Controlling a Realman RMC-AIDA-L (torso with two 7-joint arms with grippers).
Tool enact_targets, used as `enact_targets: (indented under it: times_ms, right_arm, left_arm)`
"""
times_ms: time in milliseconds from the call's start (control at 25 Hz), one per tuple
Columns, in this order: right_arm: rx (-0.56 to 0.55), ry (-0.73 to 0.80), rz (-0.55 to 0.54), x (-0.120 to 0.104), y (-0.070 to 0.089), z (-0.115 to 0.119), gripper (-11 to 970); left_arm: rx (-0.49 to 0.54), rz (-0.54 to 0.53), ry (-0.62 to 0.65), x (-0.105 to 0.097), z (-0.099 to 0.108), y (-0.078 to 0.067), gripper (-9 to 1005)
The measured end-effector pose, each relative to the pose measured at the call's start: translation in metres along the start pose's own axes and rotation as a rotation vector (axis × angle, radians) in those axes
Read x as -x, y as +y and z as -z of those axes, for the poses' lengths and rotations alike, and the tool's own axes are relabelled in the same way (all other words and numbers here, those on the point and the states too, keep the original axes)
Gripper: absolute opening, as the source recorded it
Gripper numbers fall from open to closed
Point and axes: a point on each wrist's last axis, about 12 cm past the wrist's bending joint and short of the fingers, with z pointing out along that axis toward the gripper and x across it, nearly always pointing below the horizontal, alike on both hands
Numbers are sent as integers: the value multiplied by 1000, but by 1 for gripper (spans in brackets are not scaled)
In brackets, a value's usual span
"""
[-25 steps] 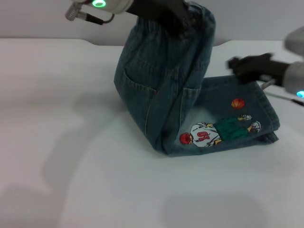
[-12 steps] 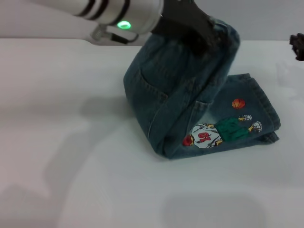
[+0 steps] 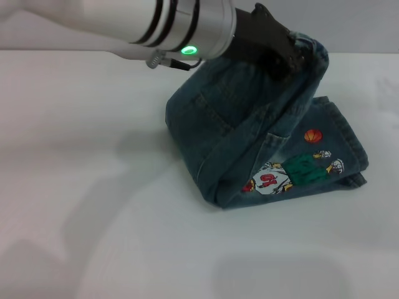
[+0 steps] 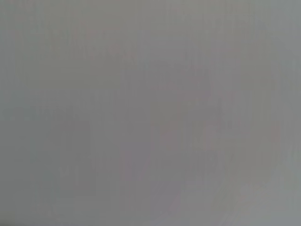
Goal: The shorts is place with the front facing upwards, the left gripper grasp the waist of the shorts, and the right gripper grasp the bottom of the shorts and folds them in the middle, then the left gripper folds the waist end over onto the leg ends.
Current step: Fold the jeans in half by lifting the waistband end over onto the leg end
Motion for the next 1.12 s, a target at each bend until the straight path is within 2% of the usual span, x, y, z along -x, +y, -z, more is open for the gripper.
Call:
enact_targets:
  times_ms: [440,760,1120]
  right_arm:
    - [-3,-1,-2,-1,-1,2,124]
    - [10,1,-3,-1,1,0,125]
    - [20,6,-3,-2,4,-1,125]
  left_arm:
    - [-41,0,7,-3,-15,-9,153]
    - [-38,40,-36,-1,-16,-9,159]
    - [-32,45,-44,-1,-15,-8,339]
